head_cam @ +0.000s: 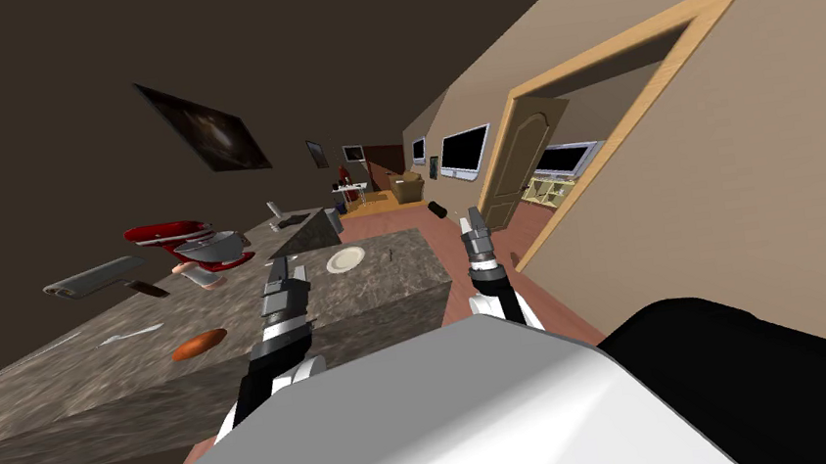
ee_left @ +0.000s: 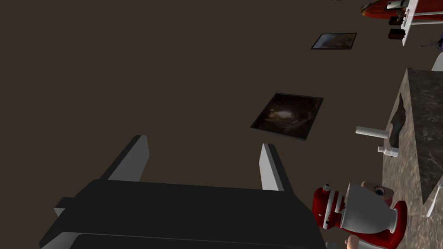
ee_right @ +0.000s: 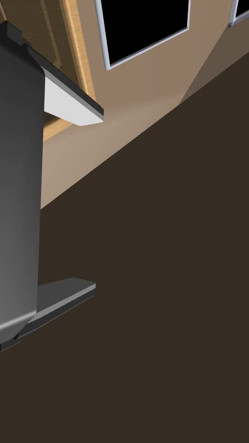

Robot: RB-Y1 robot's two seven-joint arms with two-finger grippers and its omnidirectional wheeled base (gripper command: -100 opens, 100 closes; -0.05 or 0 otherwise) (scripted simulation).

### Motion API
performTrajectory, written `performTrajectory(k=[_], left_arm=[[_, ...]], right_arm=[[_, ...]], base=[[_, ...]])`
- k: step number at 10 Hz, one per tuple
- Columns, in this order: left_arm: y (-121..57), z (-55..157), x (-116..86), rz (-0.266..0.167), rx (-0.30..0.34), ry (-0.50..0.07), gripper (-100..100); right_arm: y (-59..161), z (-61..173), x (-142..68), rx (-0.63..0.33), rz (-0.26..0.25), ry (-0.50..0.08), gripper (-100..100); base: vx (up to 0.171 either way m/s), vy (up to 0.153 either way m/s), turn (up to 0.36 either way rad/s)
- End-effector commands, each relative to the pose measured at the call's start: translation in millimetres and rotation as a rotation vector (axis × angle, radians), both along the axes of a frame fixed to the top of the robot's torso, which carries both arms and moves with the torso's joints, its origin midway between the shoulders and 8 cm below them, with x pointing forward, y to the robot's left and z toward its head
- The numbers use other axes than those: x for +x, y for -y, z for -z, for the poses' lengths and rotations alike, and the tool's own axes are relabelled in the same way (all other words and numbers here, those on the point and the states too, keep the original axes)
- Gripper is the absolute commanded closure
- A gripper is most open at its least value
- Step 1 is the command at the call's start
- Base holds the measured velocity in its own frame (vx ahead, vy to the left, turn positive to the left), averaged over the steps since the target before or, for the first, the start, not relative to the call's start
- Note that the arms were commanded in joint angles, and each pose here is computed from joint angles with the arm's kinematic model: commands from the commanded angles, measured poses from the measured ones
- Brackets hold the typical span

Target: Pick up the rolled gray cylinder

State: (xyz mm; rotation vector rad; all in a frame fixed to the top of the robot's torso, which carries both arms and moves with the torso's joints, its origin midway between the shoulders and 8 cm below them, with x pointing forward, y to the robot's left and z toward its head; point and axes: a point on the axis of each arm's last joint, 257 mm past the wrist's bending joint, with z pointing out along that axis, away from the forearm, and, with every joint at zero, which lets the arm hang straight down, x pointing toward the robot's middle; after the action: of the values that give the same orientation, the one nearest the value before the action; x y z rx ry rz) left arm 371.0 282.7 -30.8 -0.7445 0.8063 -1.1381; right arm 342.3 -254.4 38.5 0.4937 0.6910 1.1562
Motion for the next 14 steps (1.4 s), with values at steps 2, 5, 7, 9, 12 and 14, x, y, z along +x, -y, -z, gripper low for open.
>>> performTrajectory(k=[2, 5, 7, 9, 12, 14], left_arm=[[2.3, -2, -2, 0.022, 0.056, 0.012, -100], [3.1, -2, -5, 0.054, 0.149, 0.039, -100], [1.5, 2, -6, 0.079, 0.225, 0.050, -100], [0.5, 5, -8, 0.094, 0.268, 0.057, -100], [-4.1, 17, -9, 0.128, 0.360, 0.051, -100], [-12.2, 34, -10, 0.163, 0.455, 0.028, -100]], right_arm=[[0, 0, 0, 0.000, 0.000, 0.000, 0], [0, 0, 0, 0.000, 0.000, 0.000, 0], [0, 0, 0, 0.000, 0.000, 0.000, 0], [0, 0, 0, 0.001, 0.000, 0.000, 0], [0, 0, 0, 0.000, 0.000, 0.000, 0], [0, 0, 0, 0.000, 0.000, 0.000, 0]], base=[[-0.010, -0.063, -0.014], [-0.031, -0.166, -0.027], [-0.037, -0.221, -0.041], [-0.034, -0.248, -0.035], [-0.001, -0.198, -0.049], [-0.006, -0.209, -0.074]])
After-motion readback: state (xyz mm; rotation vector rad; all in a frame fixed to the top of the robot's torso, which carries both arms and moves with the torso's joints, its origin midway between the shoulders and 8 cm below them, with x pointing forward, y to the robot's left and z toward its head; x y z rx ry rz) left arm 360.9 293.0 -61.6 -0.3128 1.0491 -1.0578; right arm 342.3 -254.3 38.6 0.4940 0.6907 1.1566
